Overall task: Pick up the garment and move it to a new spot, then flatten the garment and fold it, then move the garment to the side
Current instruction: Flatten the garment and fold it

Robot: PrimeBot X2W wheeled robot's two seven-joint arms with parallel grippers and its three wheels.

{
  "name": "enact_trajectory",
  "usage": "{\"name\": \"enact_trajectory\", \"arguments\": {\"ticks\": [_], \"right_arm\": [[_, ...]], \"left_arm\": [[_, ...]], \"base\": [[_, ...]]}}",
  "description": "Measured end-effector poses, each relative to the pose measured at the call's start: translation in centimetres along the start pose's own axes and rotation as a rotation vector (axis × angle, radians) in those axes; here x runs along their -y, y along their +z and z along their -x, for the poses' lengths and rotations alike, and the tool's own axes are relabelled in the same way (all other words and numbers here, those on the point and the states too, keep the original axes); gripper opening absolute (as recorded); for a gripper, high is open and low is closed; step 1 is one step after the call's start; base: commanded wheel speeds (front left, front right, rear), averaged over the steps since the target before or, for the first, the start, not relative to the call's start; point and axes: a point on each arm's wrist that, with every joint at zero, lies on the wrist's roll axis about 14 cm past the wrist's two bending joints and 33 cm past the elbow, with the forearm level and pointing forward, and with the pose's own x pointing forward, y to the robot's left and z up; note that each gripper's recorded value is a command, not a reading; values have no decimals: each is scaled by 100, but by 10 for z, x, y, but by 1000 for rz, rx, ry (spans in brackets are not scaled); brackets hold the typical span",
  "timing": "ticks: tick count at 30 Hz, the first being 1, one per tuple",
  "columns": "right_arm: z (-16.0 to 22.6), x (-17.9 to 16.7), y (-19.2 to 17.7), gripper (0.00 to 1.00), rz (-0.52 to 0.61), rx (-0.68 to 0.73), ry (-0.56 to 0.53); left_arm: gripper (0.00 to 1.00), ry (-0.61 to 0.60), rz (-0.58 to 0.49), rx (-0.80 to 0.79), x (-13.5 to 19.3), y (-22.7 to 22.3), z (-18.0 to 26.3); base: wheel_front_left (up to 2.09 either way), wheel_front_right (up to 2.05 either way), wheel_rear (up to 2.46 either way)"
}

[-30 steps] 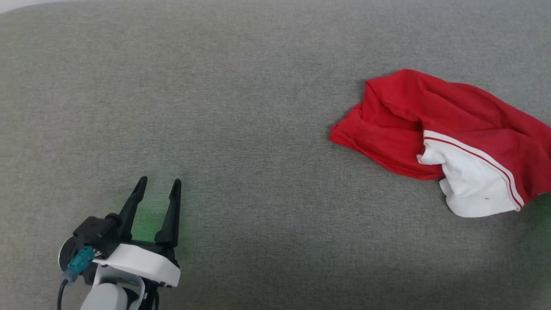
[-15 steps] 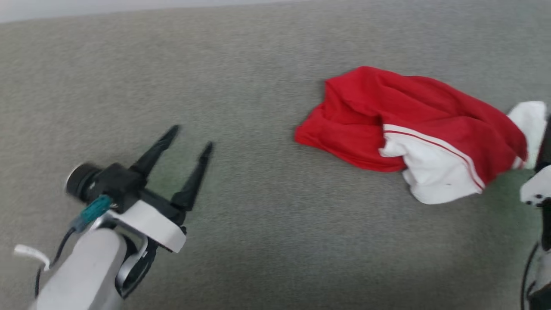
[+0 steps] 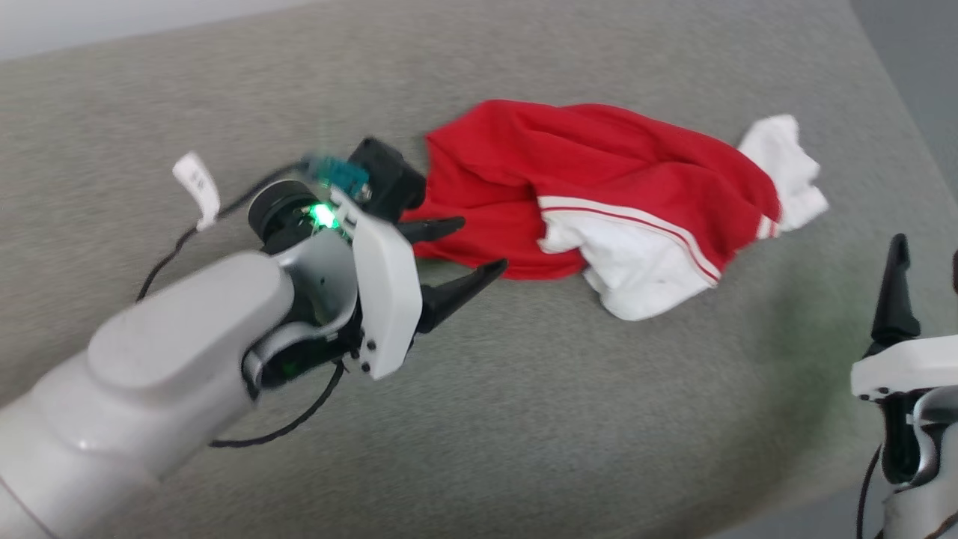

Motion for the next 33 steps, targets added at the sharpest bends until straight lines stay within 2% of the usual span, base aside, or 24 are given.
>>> {"name": "enact_trajectory", "arguments": {"ticks": [8,18,20,21,22,23,33], "right_arm": [[19,28,-23,100,-18,-53,-72],[29,43,-40,100,-15,-98,-117],[29,43,-41,100,-11,-102,-120],[28,43,-42,100,-12,-103,-120],[27,43,-41,100,-12,-101,-119],[25,42,-41,100,-8,-98,-116],[9,24,-36,100,5,-73,-70]], "left_arm": [[100,-146,175,-169,6,-5,-47],[99,-202,202,-236,3,-19,-76],[79,-214,212,-231,5,-19,-80],[51,-219,229,-226,6,-19,-81],[36,-222,236,-225,7,-18,-81],[0,-224,233,-223,7,-17,-82],[0,-230,271,-138,8,7,-69]], "base": [[0,0,0],[0,0,0],[0,0,0],[0,0,0],[0,0,0],[0,0,0],[0,0,0]]}}
